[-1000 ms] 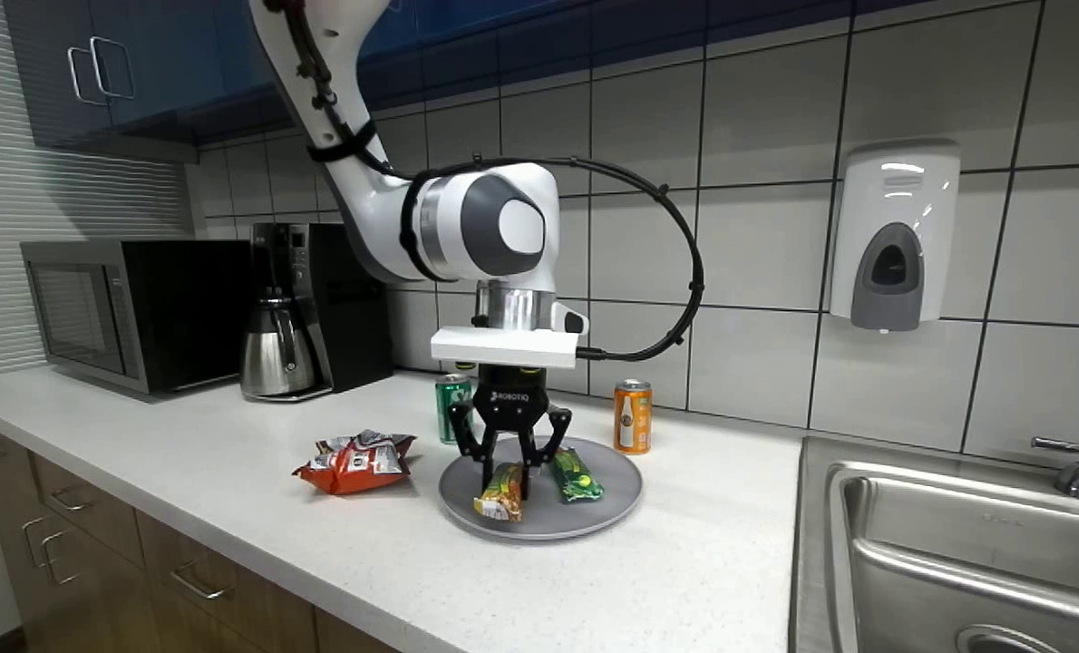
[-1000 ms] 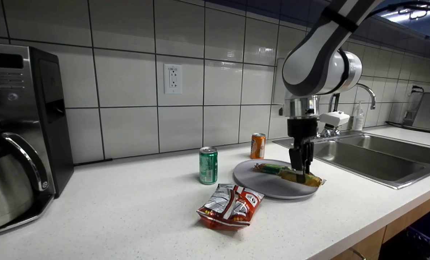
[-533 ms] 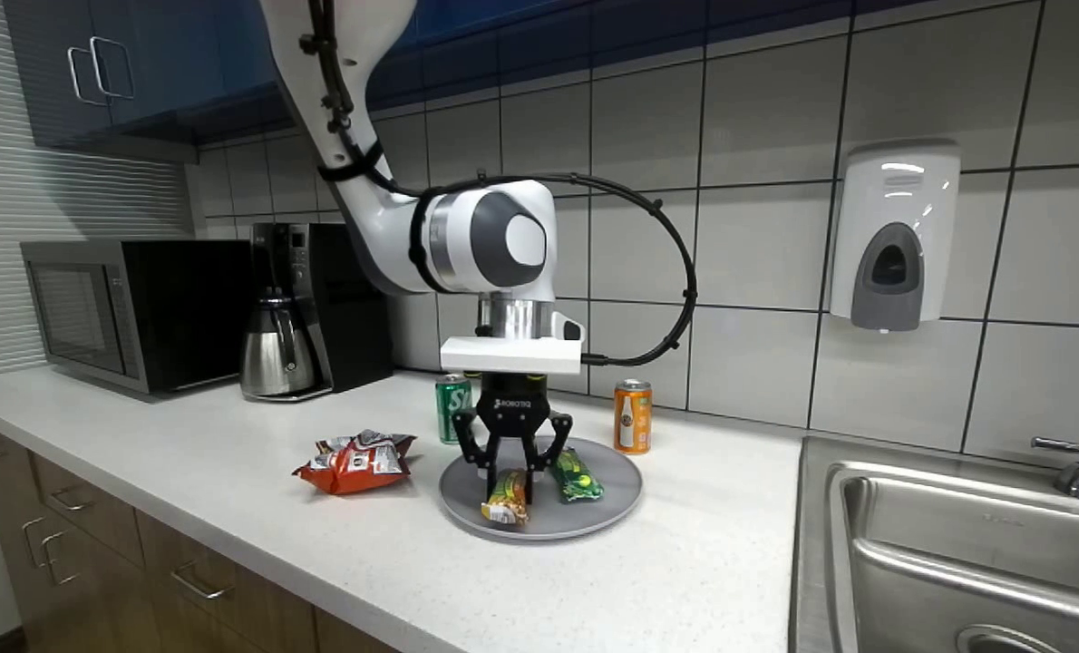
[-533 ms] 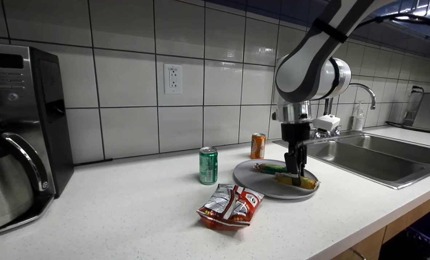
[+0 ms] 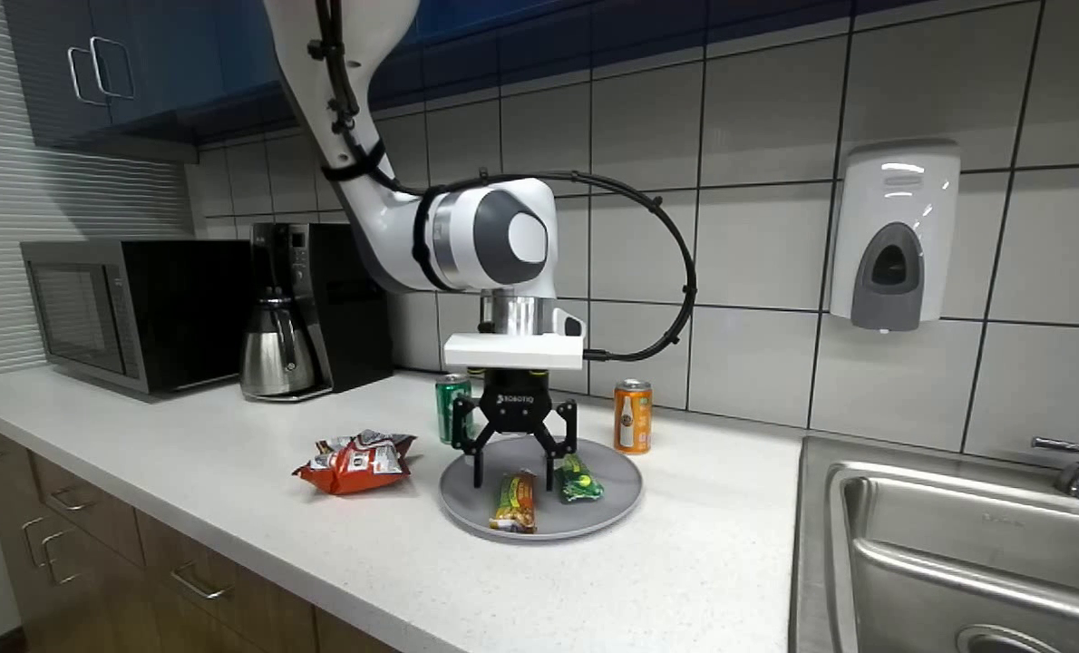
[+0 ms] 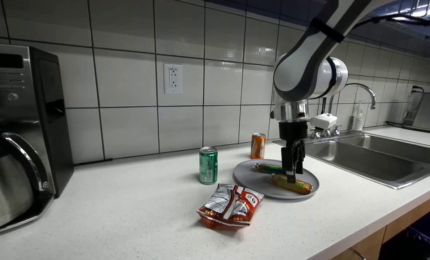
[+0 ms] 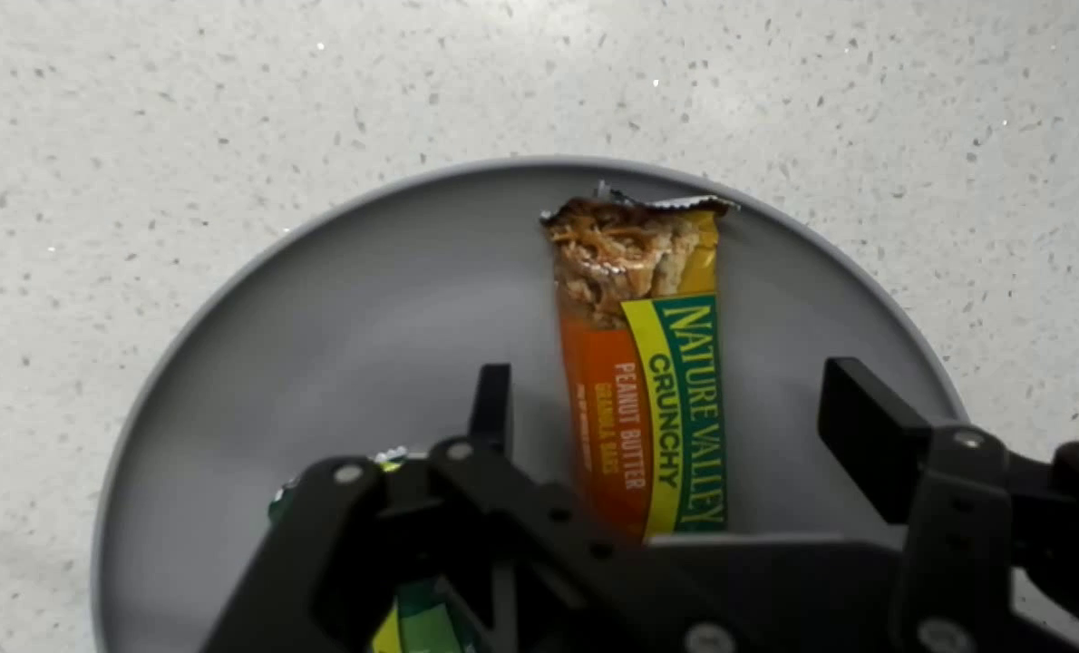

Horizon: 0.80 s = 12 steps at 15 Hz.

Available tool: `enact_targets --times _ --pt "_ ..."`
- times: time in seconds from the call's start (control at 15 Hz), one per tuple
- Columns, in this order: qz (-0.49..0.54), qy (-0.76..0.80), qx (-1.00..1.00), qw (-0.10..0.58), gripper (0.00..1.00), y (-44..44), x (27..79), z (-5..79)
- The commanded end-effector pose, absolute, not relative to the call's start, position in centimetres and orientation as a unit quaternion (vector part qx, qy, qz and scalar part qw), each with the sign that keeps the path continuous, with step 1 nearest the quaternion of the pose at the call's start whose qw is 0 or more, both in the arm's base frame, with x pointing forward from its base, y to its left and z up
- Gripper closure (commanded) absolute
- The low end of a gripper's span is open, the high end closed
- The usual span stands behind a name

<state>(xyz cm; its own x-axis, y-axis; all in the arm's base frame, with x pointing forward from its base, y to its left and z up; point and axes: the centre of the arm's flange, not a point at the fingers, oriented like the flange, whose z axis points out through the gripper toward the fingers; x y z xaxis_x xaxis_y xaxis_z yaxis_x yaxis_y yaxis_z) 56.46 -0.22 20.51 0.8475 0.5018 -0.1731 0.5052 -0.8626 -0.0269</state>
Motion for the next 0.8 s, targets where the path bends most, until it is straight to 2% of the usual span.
enact_targets --times 0.0,0.73 --pt "-0.084 0.267 0.960 0.006 0.00 -0.7 56.4 22.5" --pt "-0.051 0.205 0.977 0.023 0.00 -0.6 52.5 26.6"
